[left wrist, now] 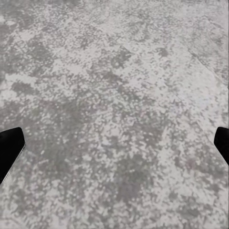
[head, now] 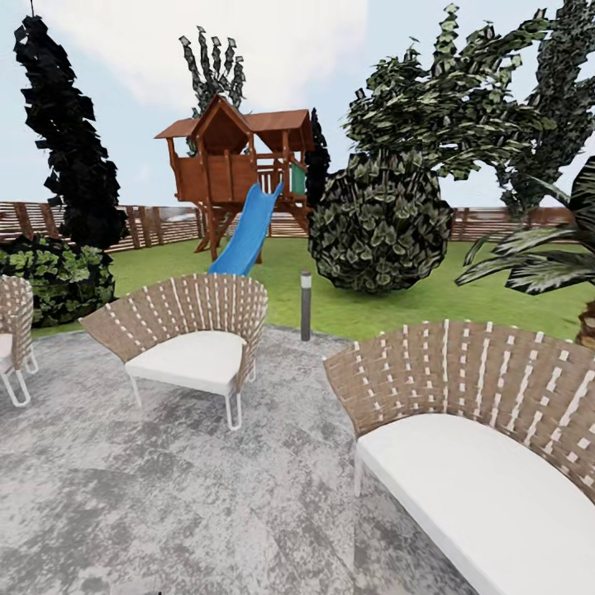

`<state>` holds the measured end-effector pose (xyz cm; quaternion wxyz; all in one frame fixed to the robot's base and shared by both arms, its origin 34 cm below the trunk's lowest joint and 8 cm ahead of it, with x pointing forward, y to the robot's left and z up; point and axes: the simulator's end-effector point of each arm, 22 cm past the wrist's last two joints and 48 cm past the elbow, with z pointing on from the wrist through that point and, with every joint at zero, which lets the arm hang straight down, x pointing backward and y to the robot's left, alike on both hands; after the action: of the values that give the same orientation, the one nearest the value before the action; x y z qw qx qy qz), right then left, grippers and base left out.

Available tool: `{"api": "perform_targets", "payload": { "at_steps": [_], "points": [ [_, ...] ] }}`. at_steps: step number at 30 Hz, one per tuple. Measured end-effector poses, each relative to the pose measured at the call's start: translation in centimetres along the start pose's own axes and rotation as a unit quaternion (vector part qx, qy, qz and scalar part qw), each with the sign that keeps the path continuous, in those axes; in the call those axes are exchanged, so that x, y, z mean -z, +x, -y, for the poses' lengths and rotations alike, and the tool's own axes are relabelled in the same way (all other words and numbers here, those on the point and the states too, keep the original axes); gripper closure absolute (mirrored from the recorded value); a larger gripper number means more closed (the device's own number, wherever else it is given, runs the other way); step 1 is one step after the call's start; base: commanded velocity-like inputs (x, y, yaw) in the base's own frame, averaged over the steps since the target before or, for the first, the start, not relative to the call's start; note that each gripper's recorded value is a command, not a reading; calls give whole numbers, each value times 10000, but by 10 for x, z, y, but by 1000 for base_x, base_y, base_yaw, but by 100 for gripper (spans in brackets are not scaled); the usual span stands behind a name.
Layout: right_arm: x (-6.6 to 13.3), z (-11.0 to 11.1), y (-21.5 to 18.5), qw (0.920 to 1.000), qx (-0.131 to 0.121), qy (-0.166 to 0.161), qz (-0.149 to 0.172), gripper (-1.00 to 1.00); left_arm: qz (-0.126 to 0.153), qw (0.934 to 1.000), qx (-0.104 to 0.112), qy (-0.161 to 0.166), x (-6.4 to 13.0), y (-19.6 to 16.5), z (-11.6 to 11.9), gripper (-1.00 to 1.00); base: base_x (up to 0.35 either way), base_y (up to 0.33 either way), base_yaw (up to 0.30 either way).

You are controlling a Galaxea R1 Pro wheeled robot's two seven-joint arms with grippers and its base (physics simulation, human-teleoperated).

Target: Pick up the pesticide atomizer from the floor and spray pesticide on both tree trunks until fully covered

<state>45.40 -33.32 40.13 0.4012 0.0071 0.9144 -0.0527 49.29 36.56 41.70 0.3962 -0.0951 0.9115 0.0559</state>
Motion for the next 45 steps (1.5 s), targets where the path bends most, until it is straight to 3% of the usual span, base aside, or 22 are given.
{"api": "perform_targets", "payload": {
  "at_steps": [18, 45],
  "points": [
    [0, 0, -8, 10000, -7, 1, 89, -100, 89, 10000, 15, 12, 1, -8, 1, -100, 282, 1, 209],
    [0, -2, -9, 9999, -15, -13, 107, -100, 109, 9999, 22, 22, 1, -10, 2, -100, 25, 0, 274]
  ]
}}
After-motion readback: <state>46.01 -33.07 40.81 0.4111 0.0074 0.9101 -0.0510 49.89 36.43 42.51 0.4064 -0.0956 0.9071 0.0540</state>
